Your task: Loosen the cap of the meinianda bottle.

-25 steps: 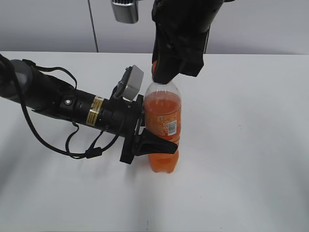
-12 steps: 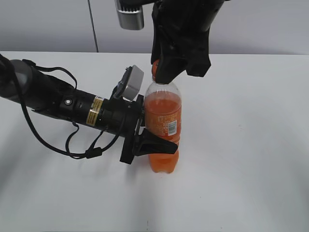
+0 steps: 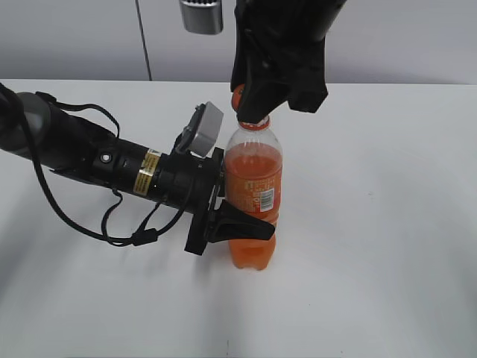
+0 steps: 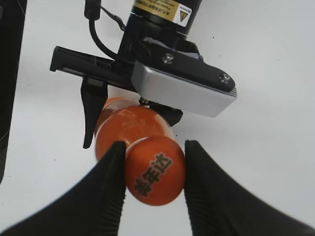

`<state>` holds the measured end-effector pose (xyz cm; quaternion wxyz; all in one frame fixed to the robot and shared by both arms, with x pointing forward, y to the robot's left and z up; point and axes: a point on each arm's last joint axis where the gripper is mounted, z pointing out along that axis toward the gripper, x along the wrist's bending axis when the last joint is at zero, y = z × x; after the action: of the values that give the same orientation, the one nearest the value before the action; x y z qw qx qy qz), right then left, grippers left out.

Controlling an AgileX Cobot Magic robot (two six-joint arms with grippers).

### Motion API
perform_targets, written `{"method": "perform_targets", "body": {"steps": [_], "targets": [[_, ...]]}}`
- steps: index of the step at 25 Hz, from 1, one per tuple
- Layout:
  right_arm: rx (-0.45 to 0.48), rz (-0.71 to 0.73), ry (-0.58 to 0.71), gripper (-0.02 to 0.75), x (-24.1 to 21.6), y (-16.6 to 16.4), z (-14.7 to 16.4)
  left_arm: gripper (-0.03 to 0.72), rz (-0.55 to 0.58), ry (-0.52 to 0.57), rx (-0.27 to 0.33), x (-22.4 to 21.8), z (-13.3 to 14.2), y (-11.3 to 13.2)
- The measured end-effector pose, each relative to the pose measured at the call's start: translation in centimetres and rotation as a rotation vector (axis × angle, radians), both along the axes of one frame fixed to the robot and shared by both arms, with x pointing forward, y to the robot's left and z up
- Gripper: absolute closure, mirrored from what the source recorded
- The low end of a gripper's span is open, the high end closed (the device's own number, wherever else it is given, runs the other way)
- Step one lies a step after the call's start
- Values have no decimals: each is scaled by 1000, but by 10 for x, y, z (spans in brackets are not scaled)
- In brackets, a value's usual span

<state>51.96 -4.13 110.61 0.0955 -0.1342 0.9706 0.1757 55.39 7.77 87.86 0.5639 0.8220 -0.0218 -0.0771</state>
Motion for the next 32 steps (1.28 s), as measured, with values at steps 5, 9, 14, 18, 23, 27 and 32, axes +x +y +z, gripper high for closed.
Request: {"method": "perform_targets", "body": {"steps": [5, 9, 14, 18, 23, 27, 32], "targets": [[13, -21, -3, 465, -2, -2, 5, 276, 0, 0, 0, 0, 0, 0], [43, -110, 16, 465, -6, -5, 14, 276, 0, 0, 0, 0, 0, 0], [53, -340, 62, 465, -4, -10, 17, 276, 0, 0, 0, 0, 0, 0], [69, -555, 104, 465, 6, -23, 16, 276, -1, 0, 0, 0, 0, 0], [116, -844, 162, 465, 36, -65, 16, 276, -1, 0, 1, 0, 0, 0], [152, -1048, 222, 465, 57, -106, 11, 276, -1, 0, 1, 0, 0, 0], [141, -1273, 304, 465, 70, -152, -18, 276, -1, 0, 1, 0, 0, 0]]}}
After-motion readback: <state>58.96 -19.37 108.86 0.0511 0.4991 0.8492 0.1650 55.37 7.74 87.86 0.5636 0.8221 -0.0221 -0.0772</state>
